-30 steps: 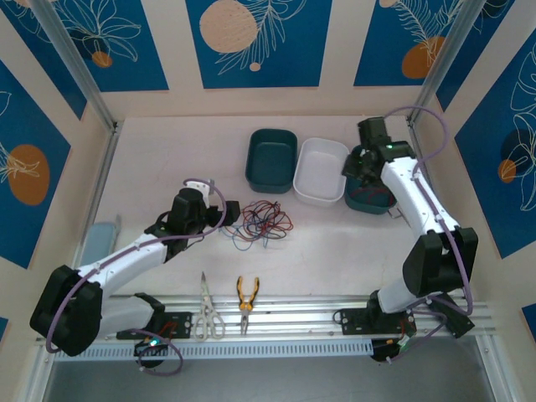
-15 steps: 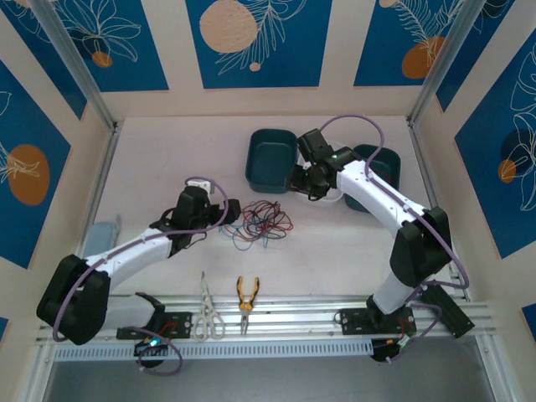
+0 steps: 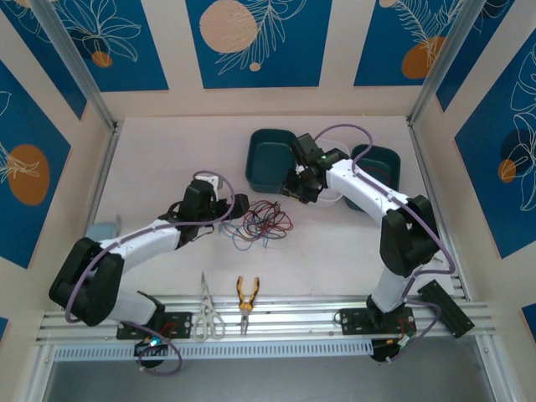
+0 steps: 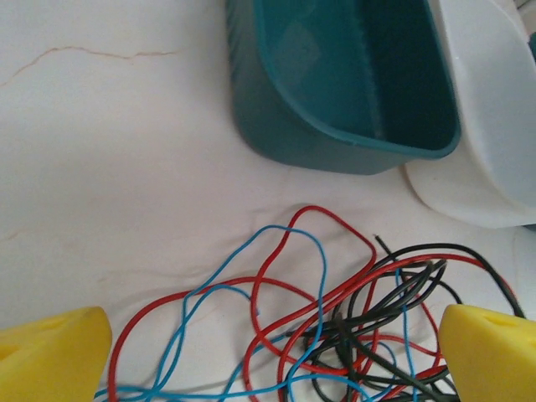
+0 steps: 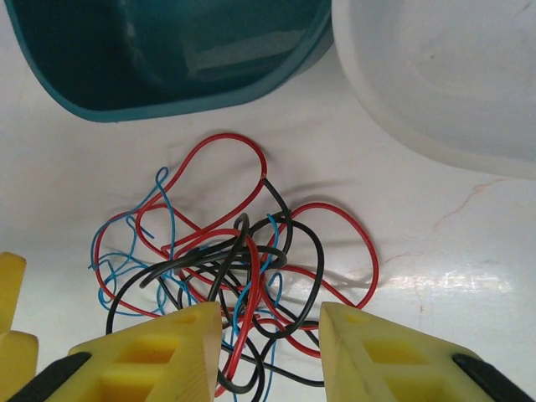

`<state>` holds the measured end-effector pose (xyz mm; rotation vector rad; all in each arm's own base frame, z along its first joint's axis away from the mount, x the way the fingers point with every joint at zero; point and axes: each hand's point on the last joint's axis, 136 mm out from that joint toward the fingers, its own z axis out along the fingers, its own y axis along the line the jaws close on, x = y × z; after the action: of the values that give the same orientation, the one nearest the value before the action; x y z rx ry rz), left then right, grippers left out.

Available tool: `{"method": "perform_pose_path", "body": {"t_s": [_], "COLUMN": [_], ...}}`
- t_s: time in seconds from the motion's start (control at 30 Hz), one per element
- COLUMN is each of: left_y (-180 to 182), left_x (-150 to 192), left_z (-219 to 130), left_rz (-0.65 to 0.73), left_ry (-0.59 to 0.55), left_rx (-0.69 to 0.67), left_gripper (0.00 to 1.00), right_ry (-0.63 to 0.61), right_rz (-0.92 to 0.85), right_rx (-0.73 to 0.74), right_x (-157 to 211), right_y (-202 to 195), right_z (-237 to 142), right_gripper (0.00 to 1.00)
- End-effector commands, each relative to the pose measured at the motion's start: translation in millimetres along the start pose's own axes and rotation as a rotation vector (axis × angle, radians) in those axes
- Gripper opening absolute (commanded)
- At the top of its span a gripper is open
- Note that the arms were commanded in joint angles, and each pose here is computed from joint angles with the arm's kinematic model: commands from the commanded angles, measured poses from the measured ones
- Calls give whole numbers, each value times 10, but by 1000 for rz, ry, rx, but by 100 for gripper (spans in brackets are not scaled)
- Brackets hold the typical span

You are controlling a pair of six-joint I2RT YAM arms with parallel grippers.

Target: Untangle the cables

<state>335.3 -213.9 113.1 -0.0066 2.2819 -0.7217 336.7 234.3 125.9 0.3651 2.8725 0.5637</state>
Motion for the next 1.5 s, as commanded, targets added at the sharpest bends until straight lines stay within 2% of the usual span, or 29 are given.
{"method": "perform_pose_path", "body": {"t_s": [0.0, 0.2, 0.4, 0.63, 0.8, 0.93, 1.07, 1.37, 1.43, 1.47], "left_y": [-193, -250, -330, -403, -434, -427, -426, -421, -405, -409], "left_x": [-101, -42, 50, 172, 241, 276, 318, 348, 360, 358], "left_z": [50, 144, 234, 327, 372, 407, 436, 468, 476, 477], "left_rz": [-15, -36, -40, -44, -44, -46, -52, -61, -65, -65], "left_ry": [-10, 27, 70, 113, 132, 141, 153, 161, 165, 164], "left_rx": [80, 116, 156, 185, 195, 193, 195, 193, 187, 188], "left_gripper": [100, 99, 88, 78, 76, 68, 60, 57, 55, 54], "right_ry": [56, 103, 125, 125, 123, 130, 134, 147, 158, 161], "right_rz": [6, -6, -2, 0, 6, 13, 14, 1, -2, -3], "right_rx": [-21, -14, -4, -4, 8, 8, -5, -36, -45, -49], "right_x": [140, 256, 302, 339, 372, 422, 445, 462, 479, 487], "right_y": [70, 133, 124, 130, 83, 53, 69, 165, 181, 192], "right_z": [120, 281, 364, 365, 359, 375, 391, 394, 409, 414], "right_gripper": [36, 35, 33, 23, 20, 20, 14, 16, 22, 22]}}
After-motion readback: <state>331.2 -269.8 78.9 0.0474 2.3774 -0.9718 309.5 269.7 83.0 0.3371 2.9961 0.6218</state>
